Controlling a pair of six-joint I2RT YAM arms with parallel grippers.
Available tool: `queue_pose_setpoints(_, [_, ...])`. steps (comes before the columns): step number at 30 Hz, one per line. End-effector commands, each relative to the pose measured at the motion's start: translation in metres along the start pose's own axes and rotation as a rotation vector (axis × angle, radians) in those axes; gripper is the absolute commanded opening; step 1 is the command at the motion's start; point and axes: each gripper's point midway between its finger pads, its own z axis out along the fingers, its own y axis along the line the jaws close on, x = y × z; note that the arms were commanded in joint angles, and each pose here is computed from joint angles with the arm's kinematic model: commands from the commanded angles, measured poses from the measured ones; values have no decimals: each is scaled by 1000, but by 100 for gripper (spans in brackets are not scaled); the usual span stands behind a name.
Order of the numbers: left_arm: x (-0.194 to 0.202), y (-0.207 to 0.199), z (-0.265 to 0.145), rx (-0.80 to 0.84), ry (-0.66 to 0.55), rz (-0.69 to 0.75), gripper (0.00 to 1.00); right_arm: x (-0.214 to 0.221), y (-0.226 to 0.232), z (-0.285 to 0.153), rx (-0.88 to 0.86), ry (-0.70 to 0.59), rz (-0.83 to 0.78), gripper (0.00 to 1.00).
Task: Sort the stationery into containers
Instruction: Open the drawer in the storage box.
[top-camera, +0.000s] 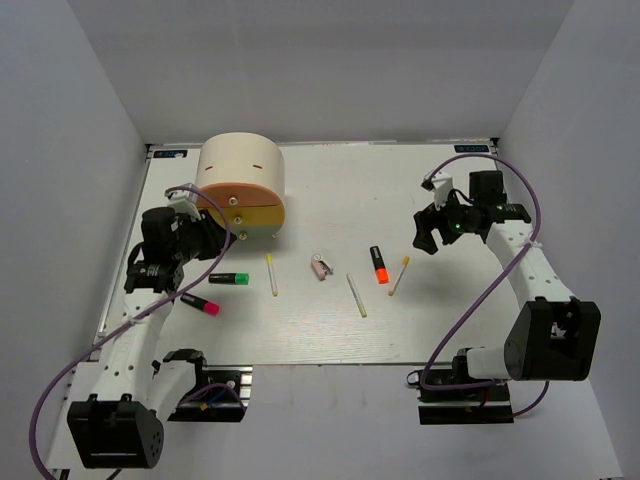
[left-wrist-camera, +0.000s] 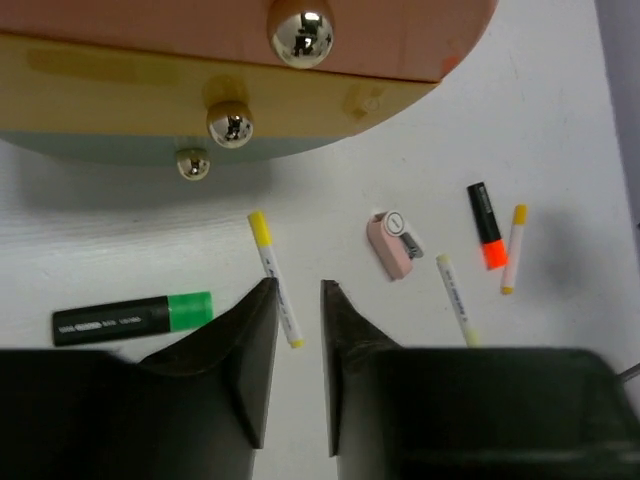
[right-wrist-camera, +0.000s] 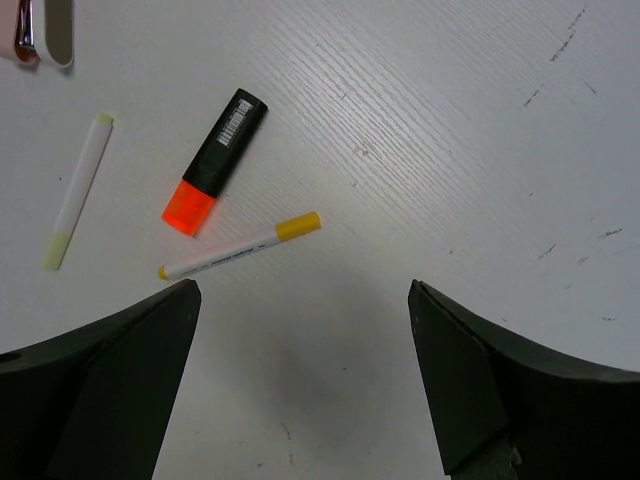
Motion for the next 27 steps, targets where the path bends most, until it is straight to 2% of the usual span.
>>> queue_pose_setpoints(1, [-27,-16,0,60,-51,90,34,-12,2,-5,-41,-10,-71,90])
queue_pose_setpoints(2, [-26,-15,2,57,-42,85,49,-11,7,-5,-73,-6,-90,90])
queue_pose_setpoints(3, [-32,-14,5,48,-45,99,58,-12,7,-4,-76,-11,-80,90])
queue_pose_setpoints(5, [-37,-16,10,50,-50,106,66,-10,11,-3,-96,-15,-68,86])
queue_pose_setpoints(6, [-38,-11,15,33,-40,109,68,-11,13,0,-110,-17,-69,57])
queue_pose_setpoints(7, [-45,-13,17,38,-54,115,68,-12,14,0,-116,-23,-52,39])
queue_pose_setpoints(8, [-54,-14,17,34,-77,123,72,-14,16,1,-135,-34,-46,28])
queue_pose_setpoints(9, [-55,-17,19,42,-73,126,74,-15,18,2,-141,-34,-39,21])
queue_pose_setpoints(11, [-62,-14,22,20,-82,138,78,-16,18,5,-159,-38,-23,24])
queue_pose_setpoints(13, [-70,-8,24,-25,-102,137,78,-18,18,5,-165,-39,-10,29])
queue_pose_setpoints(18, [-86,0,34,-64,-133,153,76,-21,20,10,-199,-35,13,32])
queue_pose_setpoints(27, [-89,8,59,-67,-119,116,60,-24,20,10,-199,-53,9,39])
